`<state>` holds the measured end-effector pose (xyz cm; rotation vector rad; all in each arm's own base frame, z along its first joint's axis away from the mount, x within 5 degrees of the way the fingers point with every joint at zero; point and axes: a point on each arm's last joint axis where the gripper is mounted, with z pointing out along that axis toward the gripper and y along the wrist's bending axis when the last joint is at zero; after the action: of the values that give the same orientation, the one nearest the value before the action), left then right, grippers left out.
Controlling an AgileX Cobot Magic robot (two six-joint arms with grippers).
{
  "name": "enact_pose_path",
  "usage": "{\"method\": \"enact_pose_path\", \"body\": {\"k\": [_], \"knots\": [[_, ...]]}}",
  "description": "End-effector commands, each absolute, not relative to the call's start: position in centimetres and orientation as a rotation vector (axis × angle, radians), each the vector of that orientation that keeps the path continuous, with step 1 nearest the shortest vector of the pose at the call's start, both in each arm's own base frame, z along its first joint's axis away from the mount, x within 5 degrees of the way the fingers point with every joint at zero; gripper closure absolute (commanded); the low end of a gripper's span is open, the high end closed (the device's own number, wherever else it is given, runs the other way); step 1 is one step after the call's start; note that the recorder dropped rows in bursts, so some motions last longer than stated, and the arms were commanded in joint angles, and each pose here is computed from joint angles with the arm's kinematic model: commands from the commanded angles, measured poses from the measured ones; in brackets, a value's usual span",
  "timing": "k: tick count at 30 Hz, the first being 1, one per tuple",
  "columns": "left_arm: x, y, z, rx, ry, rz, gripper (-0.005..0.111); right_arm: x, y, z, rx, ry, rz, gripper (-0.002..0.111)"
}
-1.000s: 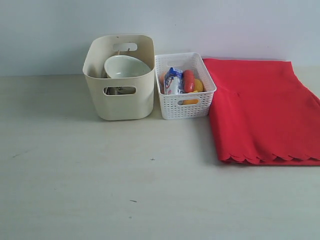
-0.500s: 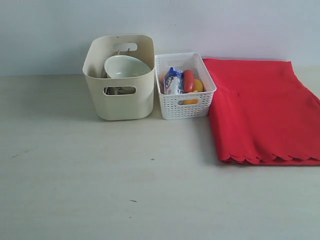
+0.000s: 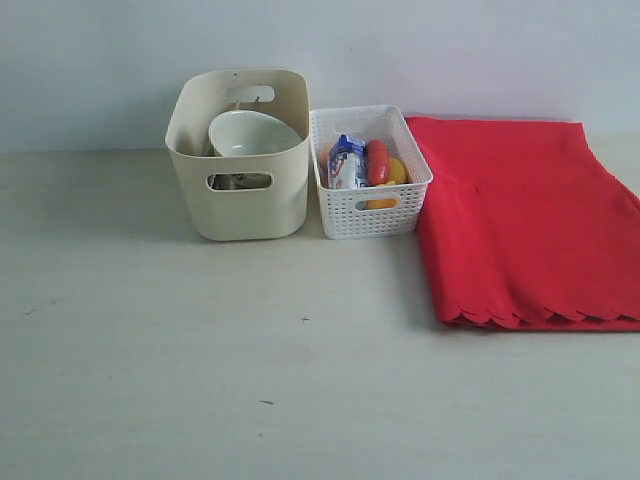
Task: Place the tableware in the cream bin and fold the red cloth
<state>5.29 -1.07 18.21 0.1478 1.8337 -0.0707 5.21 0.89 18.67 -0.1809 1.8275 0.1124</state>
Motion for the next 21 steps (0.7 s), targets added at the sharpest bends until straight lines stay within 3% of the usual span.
{"method": "enact_pose_path", "body": {"k": [1, 21], "knots": [[5.27, -1.06, 18.19, 0.141, 1.826, -0.071, 0.107, 5.34, 0.76, 18.38, -0.138, 1.805, 0.106, 0.108], [5.27, -1.06, 18.19, 0.141, 1.826, -0.071, 0.107, 5.39, 0.64, 18.54, -0.112, 1.789, 0.095, 0.108]]}}
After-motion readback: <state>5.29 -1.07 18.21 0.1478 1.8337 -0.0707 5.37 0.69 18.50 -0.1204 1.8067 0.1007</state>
